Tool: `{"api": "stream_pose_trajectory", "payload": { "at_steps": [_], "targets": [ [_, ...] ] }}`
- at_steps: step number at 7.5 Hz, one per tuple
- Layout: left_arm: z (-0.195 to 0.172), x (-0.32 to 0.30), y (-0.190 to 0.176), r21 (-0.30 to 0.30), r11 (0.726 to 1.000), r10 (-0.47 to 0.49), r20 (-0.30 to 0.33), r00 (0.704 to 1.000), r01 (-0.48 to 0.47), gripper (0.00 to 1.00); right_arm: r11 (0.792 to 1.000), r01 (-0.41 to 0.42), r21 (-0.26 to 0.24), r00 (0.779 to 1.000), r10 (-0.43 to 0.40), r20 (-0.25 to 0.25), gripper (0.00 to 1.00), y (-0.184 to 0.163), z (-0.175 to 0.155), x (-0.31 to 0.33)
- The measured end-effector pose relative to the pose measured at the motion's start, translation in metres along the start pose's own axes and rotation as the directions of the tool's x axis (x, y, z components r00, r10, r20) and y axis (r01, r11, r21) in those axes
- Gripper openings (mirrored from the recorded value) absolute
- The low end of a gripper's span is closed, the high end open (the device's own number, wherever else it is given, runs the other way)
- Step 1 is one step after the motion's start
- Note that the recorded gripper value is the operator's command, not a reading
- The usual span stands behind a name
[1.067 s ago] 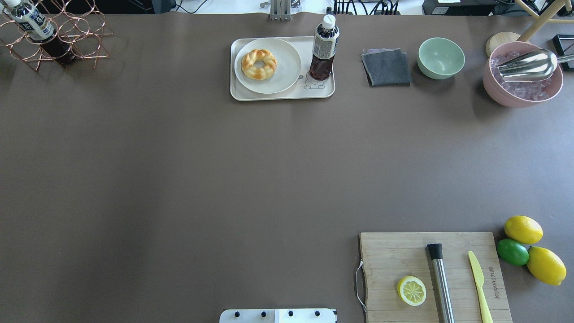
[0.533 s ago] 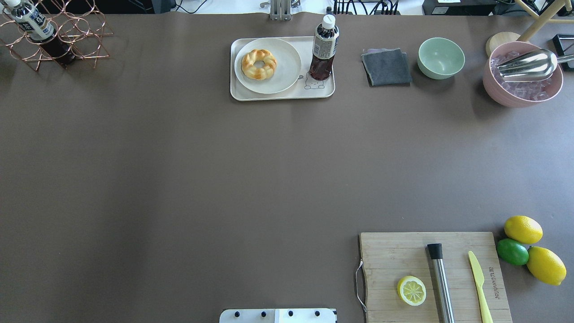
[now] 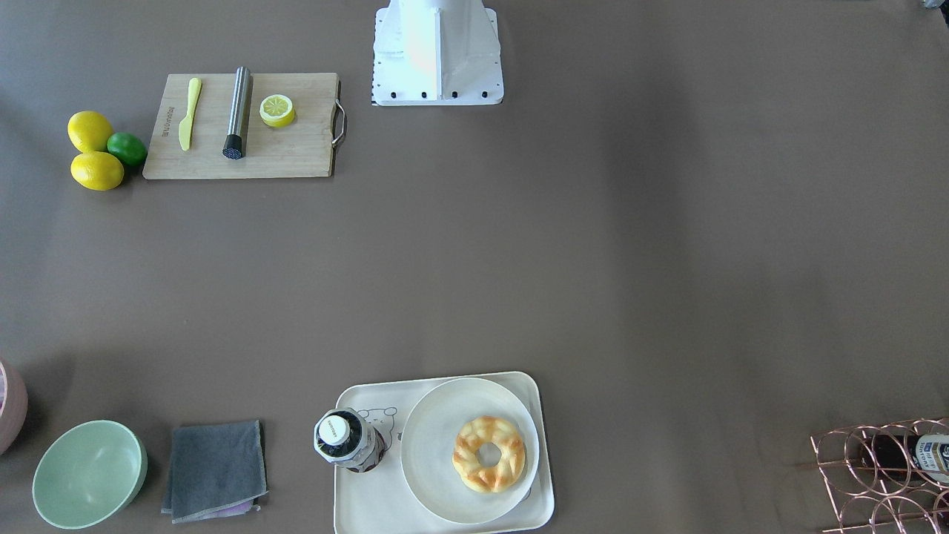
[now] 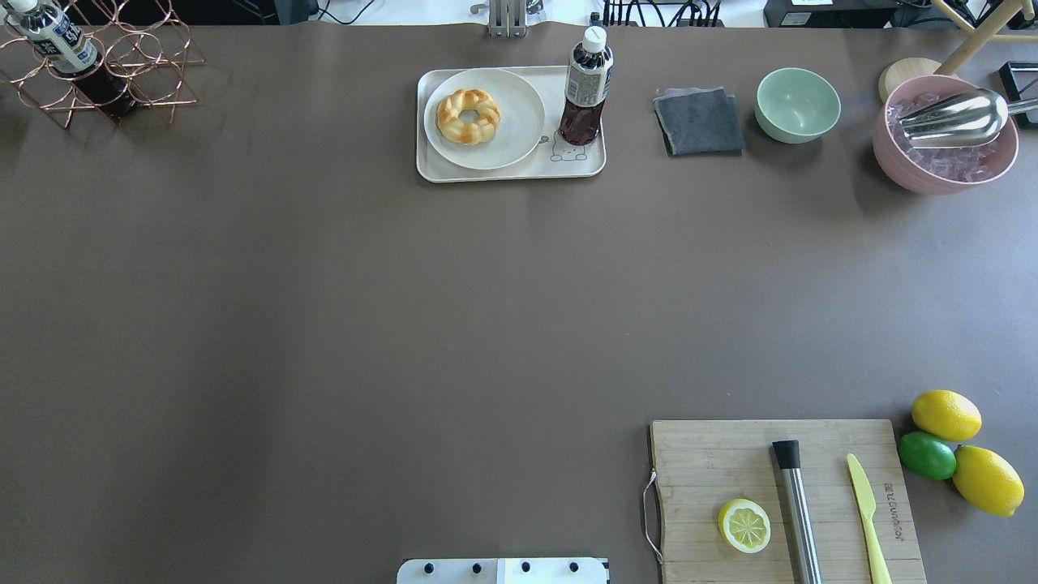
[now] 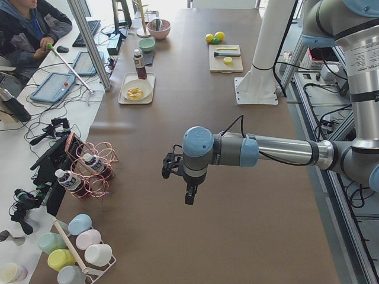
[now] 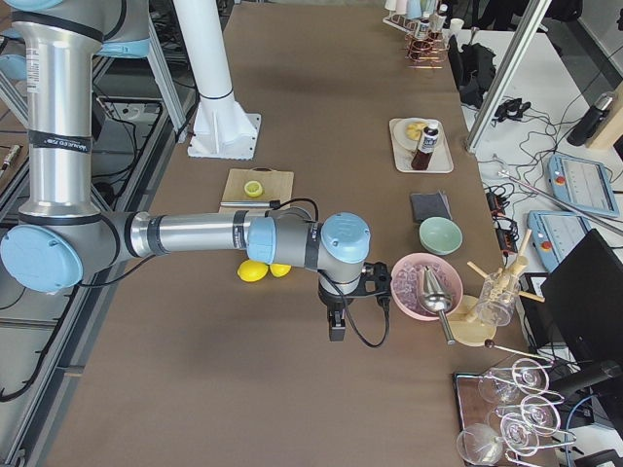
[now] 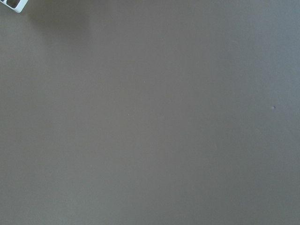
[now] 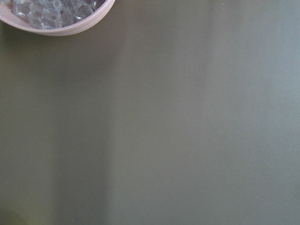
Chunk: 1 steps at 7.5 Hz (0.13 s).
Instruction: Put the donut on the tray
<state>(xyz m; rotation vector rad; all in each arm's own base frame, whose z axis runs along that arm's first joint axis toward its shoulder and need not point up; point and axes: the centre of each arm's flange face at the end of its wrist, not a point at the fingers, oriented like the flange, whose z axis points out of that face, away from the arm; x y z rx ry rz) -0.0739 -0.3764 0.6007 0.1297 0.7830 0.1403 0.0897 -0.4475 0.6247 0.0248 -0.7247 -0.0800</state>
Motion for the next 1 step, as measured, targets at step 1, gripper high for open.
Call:
{"api": "stream_pose_trajectory", "payload": {
  "at_steps": [1],
  "targets": [
    [0.0009,-0.0007,0.0030,0.014,1.000,0.013,0.002,1.000,-0.013,0.98,1.000,0.000,0.001,1.000,0.000,0.000,1.00,-0.0001,-0.0007,-0.0005]
  ]
}}
